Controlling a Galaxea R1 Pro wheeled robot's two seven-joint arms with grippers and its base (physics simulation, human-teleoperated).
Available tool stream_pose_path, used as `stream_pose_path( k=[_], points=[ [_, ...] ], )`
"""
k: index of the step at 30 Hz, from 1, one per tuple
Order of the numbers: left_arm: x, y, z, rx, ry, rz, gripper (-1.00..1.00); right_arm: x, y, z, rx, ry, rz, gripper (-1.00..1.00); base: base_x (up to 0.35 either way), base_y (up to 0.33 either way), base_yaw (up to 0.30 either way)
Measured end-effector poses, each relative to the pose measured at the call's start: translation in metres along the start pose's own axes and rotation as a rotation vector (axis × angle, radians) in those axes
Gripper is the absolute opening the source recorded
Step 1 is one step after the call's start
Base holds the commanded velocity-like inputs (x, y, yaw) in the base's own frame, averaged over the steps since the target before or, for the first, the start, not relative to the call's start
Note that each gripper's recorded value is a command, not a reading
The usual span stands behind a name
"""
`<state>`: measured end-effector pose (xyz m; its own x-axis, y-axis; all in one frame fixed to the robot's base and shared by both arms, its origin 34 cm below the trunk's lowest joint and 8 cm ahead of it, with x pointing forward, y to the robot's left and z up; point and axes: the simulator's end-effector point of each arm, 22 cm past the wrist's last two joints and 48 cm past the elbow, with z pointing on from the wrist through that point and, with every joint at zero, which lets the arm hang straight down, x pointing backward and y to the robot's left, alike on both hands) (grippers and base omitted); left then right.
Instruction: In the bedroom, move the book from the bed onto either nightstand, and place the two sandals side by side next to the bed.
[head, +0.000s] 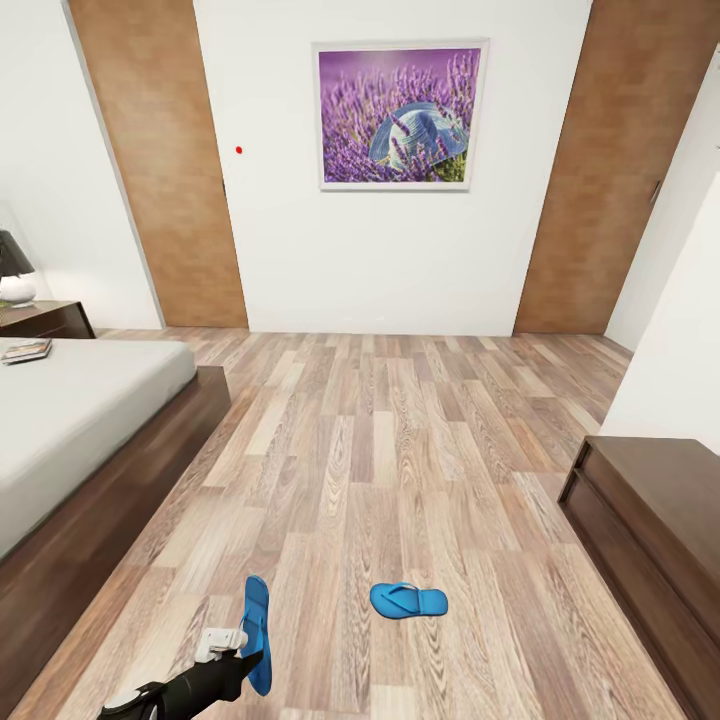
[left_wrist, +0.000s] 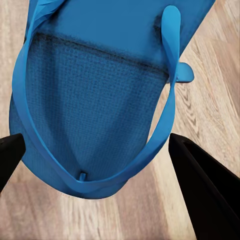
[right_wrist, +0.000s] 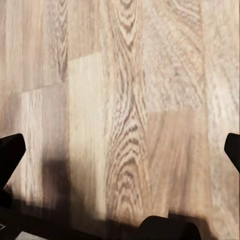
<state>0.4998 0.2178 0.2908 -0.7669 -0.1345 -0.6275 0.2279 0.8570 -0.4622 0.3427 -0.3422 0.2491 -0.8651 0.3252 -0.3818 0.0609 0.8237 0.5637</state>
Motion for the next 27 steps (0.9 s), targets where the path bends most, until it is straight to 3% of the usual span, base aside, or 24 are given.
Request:
stream_pose_path(
  k=[6, 27],
  points=[
    [-0.011, -0.004, -0.004, 0.003, -0.021, 0.013, -1.00, -0.007, 0.018, -0.002, -0.068, -0.017, -0.016, 1.00, 0.000, 0.000, 0.000],
    [-0.048, -0.018, -0.019, 0.015, -0.095, 0.055, -1.00, -0.034, 0.034, -0.011, -0.096, -0.090, -0.066, 1.00, 0.000, 0.000, 0.000]
  ],
)
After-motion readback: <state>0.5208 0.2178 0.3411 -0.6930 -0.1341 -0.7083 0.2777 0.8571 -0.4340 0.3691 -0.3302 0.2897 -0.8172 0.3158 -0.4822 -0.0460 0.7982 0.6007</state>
